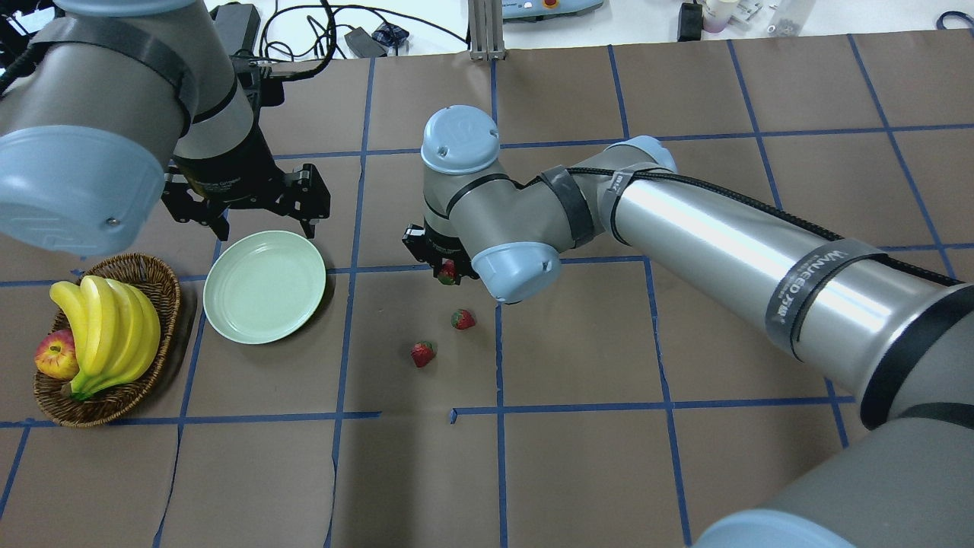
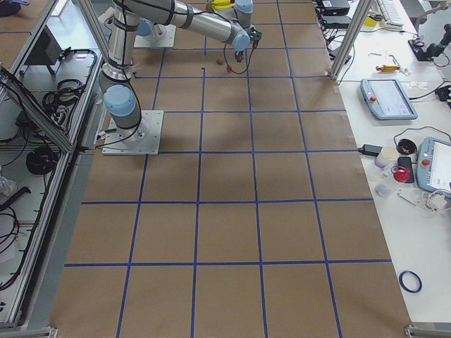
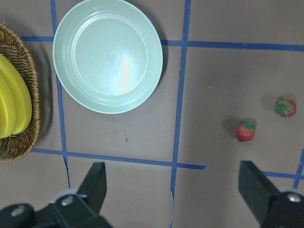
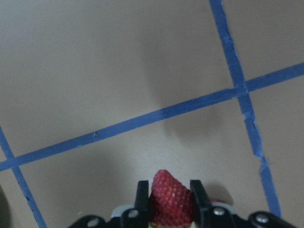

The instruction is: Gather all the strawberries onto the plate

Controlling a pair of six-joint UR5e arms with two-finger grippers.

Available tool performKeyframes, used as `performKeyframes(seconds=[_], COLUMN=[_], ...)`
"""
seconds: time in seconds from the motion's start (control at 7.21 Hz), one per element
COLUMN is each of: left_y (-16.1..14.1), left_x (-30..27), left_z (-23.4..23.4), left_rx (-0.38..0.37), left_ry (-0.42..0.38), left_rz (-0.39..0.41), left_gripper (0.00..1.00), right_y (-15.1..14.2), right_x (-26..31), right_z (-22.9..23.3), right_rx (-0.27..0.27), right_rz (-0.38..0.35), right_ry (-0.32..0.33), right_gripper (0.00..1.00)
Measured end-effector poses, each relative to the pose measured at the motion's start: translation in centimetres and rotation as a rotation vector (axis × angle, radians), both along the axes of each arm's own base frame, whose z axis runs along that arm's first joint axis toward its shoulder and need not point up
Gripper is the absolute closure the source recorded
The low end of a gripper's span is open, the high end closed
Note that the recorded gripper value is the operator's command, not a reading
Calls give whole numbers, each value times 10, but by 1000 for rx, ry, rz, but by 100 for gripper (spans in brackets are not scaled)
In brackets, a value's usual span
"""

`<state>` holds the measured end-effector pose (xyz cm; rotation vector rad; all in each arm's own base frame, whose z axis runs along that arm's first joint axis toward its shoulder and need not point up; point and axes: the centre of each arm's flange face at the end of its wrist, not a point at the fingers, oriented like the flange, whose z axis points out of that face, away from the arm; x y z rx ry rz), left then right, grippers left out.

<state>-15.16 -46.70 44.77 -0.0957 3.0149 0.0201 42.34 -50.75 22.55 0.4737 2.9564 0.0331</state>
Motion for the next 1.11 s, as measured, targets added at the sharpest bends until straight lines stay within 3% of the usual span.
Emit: performKeyframes(seconds=[0.28,0.55,1.11], left_y=[1,1,1], left_x=[1,1,1], left_z=[2,2,1], left_rx=[-3,-2,0], left_ry=[0,-1,-1], left_rz=[1,2,2], left_gripper=[0,0,0], right_y=[-2,2,10], right_x=[11,15,17], right_z=[-17,-27,-10], right_rx=[9,30,34], right_rz=[11,16,17], right_ry=[-15,-35,-34], right_gripper=[62,0,0])
